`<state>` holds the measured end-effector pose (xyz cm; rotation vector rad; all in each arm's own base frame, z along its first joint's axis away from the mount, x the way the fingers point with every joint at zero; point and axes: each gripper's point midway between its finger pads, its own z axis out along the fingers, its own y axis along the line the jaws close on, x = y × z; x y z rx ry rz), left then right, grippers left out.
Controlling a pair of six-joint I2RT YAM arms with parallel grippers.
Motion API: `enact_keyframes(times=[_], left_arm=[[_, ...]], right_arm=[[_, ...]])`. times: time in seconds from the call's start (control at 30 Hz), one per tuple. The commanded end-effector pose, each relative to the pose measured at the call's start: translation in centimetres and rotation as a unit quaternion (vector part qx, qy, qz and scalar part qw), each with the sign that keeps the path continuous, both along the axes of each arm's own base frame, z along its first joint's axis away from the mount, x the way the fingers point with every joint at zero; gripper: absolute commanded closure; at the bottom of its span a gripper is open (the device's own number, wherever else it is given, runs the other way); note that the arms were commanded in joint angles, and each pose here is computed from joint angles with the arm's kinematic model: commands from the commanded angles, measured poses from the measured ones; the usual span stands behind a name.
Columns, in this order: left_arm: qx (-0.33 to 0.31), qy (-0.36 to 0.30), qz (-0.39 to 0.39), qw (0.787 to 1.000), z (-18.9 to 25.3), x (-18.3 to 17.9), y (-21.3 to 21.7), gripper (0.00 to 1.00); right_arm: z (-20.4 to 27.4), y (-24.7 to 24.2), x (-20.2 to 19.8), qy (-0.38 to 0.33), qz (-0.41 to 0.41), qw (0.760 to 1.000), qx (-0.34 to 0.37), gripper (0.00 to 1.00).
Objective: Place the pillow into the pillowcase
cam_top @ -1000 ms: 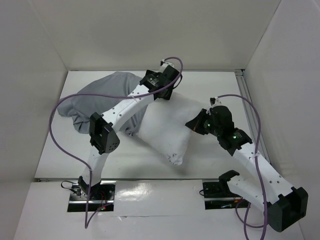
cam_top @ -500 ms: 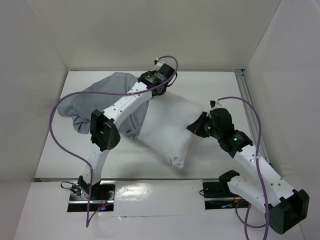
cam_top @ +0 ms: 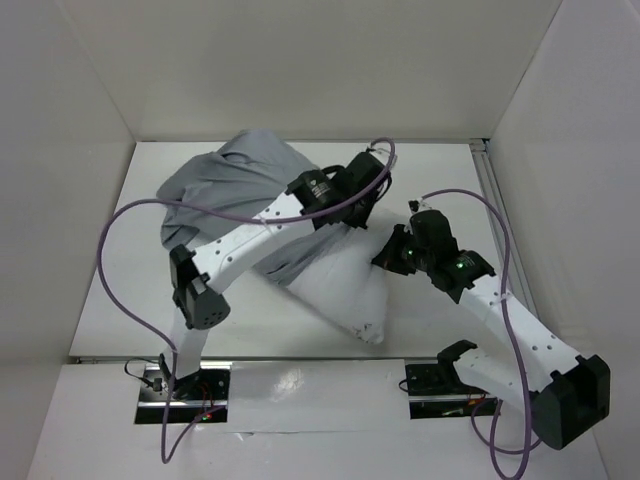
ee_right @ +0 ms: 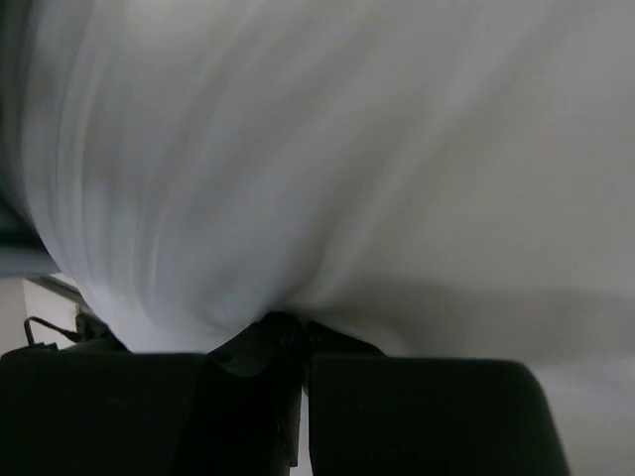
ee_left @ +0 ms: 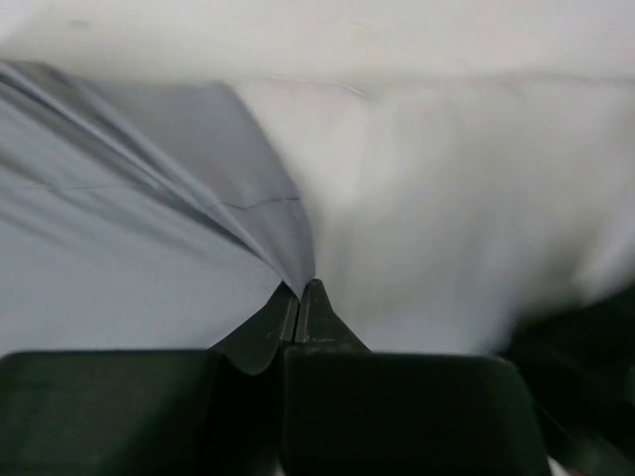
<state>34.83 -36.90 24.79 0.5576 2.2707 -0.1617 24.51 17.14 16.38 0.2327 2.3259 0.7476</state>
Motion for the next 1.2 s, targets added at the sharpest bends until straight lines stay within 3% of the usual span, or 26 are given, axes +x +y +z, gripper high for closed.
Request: enact_keyframes(times=[0.0,0.07,0.17,0.33,0.37,0.4,0.43,0.47,0.53,0.57,0.6,0.63,0.67,0.73,0.77,0.9,0.93,0.97,1.07,1.17], left_arm=[[-0.245,0.099,-0.191,0.946,9.2,-13.9,-8.7,1.0],[-0.281,0.105,-0.163,0.94,10.8,-14.6,-7.7,1.0],[-0.262,0.092,-0.075,0.958,8.5,-10.3,-4.7,1.0],[-0.237,0.087,-0.03,0.967,6.6,-7.0,-4.0,0.99],[-0.224,0.082,-0.033,0.97,6.4,-6.8,-3.9,0.94],[-0.21,0.079,-0.034,0.974,6.1,-6.6,-3.7,0.81],[-0.2,0.074,-0.036,0.976,6.2,-6.6,-3.3,0.51],[-0.177,0.066,-0.023,0.982,5.7,-6.2,-2.3,0.37],[-0.14,0.054,0.004,0.989,4.1,-5.9,-0.3,0.15],[-0.124,0.02,0.028,0.992,5.1,-5.8,1.6,0.07],[-0.109,0.01,0.051,0.993,4.9,-5.8,3.2,0.05],[-0.079,0.008,0.078,0.994,3.0,-5.9,5.0,0.05],[-0.07,-0.032,0.124,0.989,4.3,-5.8,8.1,0.05],[-0.06,-0.045,0.191,0.979,3.3,-6.5,11.6,0.06],[-0.026,-0.043,0.218,0.975,0.8,-7.3,13.9,0.09],[-0.043,-0.02,0.243,0.969,-3.5,-10.3,17.3,0.26],[-0.076,-0.027,0.239,0.968,-3.4,-10.3,17.0,0.26],[-0.064,-0.009,0.232,0.971,-6.1,-11.0,17.1,0.24],[-0.069,-0.016,0.224,0.972,-8.4,-10.6,16.6,0.13],[-0.061,-0.019,0.233,0.97,-10.7,-9.3,16.7,0.11]], right_arm=[[11.1,2.7,3.4,-0.162,0.01,0.984,0.078,1.0],[11.1,2.4,2.8,-0.164,0.008,0.983,0.084,1.0],[9.8,1.4,1.9,-0.163,-0.01,0.983,0.085,1.0],[7.0,0.4,1.6,-0.136,-0.03,0.989,0.058,1.0],[7.1,-0.2,1.9,-0.137,-0.038,0.989,0.049,1.0],[6.9,-0.9,2.3,-0.136,-0.049,0.989,0.037,1.0],[6.4,-1.4,2.3,-0.127,-0.05,0.99,0.029,1.0],[7.1,-2.4,3.2,-0.132,-0.065,0.989,0.029,1.0],[6.7,-2.6,4.0,-0.118,-0.043,0.992,0.03,1.0],[7.2,-4.0,5.0,-0.119,-0.05,0.992,0.02,0.94],[6.0,-3.5,5.6,-0.086,-0.021,0.996,0.023,0.74],[4.9,-4.0,5.6,-0.053,-0.014,0.998,0.011,0.26],[6.2,-4.4,6.6,-0.057,-0.016,0.998,-0.004,0.15],[5.5,-6.0,7.4,-0.042,-0.043,0.997,-0.05,0.07],[5.8,-6.5,7.3,-0.046,-0.054,0.996,-0.058,0.0],[7.8,-7.8,6.1,-0.09,-0.088,0.99,-0.062,0.0],[8.3,-7.9,5.6,-0.098,-0.093,0.989,-0.054,0.0],[8.0,-7.9,5.3,-0.092,-0.091,0.99,-0.052,0.0],[7.1,-7.5,4.1,-0.078,-0.083,0.993,-0.036,0.0],[6.7,-7.5,3.5,-0.073,-0.086,0.993,-0.033,0.0]])
